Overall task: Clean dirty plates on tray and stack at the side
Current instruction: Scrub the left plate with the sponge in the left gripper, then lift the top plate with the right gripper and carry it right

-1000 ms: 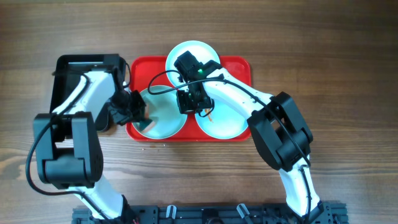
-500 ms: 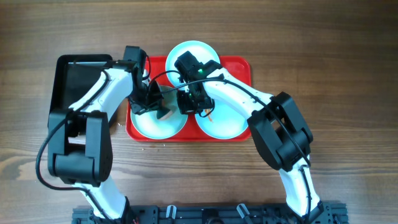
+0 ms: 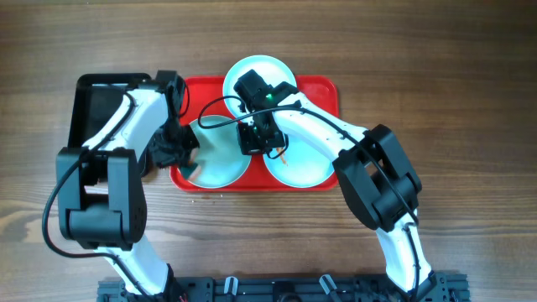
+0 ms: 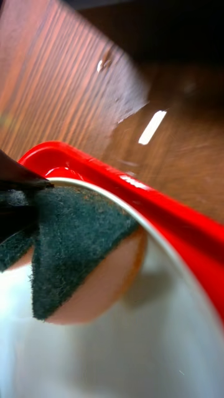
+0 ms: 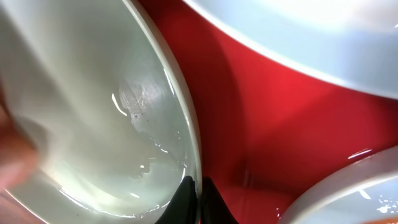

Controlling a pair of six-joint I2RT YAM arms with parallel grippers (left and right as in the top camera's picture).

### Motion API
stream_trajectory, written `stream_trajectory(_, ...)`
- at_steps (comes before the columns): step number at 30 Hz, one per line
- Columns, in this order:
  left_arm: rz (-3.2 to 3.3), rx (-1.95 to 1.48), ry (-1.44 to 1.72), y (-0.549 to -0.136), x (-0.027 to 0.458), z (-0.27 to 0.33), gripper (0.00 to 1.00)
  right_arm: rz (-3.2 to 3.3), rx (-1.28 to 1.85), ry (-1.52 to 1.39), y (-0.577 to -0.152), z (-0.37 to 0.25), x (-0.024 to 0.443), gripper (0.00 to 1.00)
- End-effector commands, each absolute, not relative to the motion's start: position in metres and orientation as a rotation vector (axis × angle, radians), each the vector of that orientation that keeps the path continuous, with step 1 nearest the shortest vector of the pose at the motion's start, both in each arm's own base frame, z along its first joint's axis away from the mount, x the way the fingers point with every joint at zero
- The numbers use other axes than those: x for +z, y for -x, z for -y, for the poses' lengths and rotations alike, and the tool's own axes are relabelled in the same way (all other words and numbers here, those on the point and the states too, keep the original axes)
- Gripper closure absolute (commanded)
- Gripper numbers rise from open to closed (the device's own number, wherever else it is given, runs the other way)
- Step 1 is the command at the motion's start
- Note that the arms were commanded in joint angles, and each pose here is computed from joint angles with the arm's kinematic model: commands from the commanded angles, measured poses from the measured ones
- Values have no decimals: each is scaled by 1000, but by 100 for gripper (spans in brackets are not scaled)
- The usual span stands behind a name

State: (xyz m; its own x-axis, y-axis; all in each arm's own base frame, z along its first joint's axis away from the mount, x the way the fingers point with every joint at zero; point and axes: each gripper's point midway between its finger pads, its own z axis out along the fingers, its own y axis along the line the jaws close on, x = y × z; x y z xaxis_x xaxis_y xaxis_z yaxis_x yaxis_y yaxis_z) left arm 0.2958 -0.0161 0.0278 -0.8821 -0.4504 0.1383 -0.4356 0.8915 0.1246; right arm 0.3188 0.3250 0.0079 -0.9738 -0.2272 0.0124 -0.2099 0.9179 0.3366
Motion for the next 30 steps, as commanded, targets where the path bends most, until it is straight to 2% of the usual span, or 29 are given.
stream_trajectory(1, 3077, -167, -770, -339, 72, 2, 96, 3024, -470, -382, -317, -321, 2, 96)
stream_trajectory(4, 3168, 64, -793, -353, 104, 21, 96, 3040, -492, -402, -321, -323, 5, 96)
stream_trajectory(6, 3179, 247, -780, -351, 123, 39, 96, 3067, -522, -447, -330, -326, 23, 95)
stream_trajectory(9, 3178, 298, -774, -347, 131, 43, 96, 3170, -495, -504, -347, -323, 61, 96)
stream_trajectory(15, 3158, 280, -746, -340, 129, 42, 96, 3430, -109, -513, -377, -277, 128, 96)
stream_trajectory(24, 3171, 245, -688, -338, 127, 40, 96, 3548, 597, -575, -403, -222, 156, 96)
stream_trajectory(30, 3164, 209, -690, -338, 123, 36, 96, 3583, 1043, -738, -393, -241, 185, 96)
